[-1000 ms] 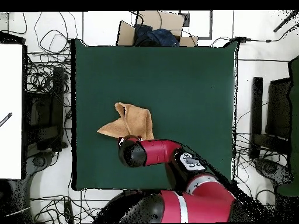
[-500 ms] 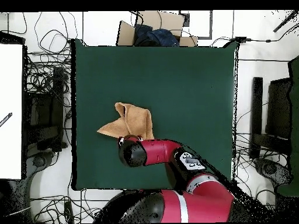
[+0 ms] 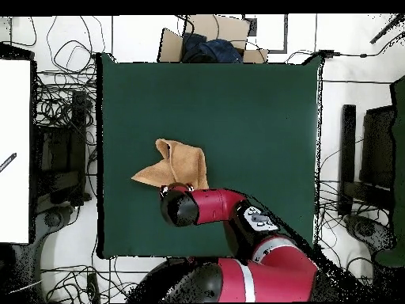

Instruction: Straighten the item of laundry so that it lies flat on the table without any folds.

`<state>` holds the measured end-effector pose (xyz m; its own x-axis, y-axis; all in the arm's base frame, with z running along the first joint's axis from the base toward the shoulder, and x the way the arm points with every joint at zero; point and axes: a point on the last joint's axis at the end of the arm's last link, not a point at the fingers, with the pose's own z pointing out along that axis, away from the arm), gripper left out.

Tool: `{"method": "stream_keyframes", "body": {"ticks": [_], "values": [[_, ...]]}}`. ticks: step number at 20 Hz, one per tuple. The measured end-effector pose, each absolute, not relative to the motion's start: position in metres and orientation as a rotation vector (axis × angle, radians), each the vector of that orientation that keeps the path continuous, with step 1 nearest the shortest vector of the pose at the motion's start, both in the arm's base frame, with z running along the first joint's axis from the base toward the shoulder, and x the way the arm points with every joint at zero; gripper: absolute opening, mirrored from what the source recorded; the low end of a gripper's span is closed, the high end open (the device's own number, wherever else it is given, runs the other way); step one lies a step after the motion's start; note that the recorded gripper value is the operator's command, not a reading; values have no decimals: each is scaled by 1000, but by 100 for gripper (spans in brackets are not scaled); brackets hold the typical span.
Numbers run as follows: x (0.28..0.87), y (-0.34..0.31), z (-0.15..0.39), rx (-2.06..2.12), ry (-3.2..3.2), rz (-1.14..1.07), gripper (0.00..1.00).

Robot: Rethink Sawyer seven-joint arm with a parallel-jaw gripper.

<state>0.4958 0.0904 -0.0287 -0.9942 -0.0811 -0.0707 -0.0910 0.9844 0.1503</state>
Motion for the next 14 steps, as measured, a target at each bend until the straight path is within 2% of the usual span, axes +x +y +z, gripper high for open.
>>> {"method": "stream_keyframes", "body": {"ticks": [1,2,14], "values": [[497,89,-27,-130,3061,233,100],[499,87,-25,-127,3057,230,0],[509,76,-20,-97,3019,217,0]]}}
